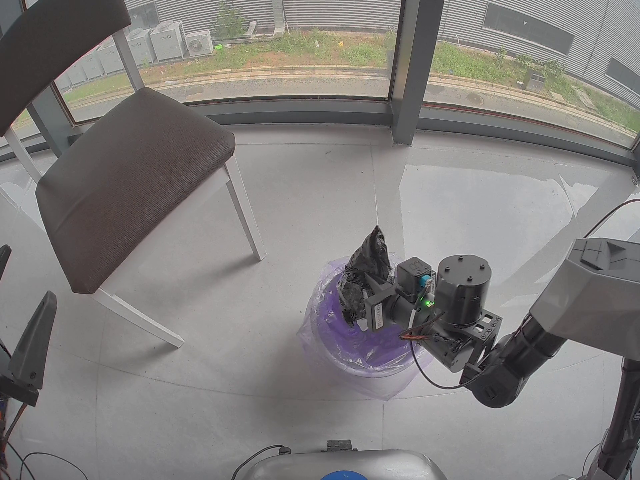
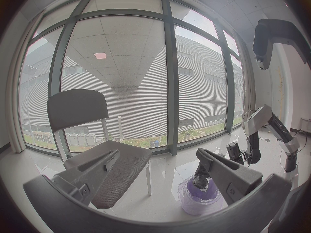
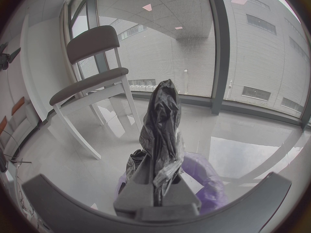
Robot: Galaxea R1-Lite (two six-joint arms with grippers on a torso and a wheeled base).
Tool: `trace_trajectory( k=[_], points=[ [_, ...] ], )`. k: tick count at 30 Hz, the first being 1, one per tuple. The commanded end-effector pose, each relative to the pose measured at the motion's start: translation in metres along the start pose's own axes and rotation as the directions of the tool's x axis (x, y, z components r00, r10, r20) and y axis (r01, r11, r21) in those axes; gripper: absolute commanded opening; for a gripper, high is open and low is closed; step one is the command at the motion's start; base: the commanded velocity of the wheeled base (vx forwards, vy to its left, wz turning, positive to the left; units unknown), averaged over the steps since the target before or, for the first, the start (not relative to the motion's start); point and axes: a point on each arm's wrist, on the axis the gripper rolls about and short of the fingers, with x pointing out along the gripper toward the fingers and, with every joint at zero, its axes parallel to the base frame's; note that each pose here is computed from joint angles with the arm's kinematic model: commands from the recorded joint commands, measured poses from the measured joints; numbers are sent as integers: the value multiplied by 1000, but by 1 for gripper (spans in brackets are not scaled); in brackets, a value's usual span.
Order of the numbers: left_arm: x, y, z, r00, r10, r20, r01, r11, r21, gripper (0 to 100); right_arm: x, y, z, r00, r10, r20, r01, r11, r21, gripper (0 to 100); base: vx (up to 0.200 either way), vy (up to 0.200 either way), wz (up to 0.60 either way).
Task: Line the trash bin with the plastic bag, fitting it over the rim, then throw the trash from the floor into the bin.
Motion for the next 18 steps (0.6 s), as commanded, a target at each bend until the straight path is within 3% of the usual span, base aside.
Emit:
trace_trajectory(
  k=[1,18],
  points=[
    [0,0,0,1000,0,0,0,1000,0,100,10,7,-18,999,15,-39,-15,1000,-6,0,0,0,0],
    [1,0,1,1000,2,2,-2,1000,0,100,31,-15,-93,974,-46,-222,53,998,28,0,0,0,0]
  ],
)
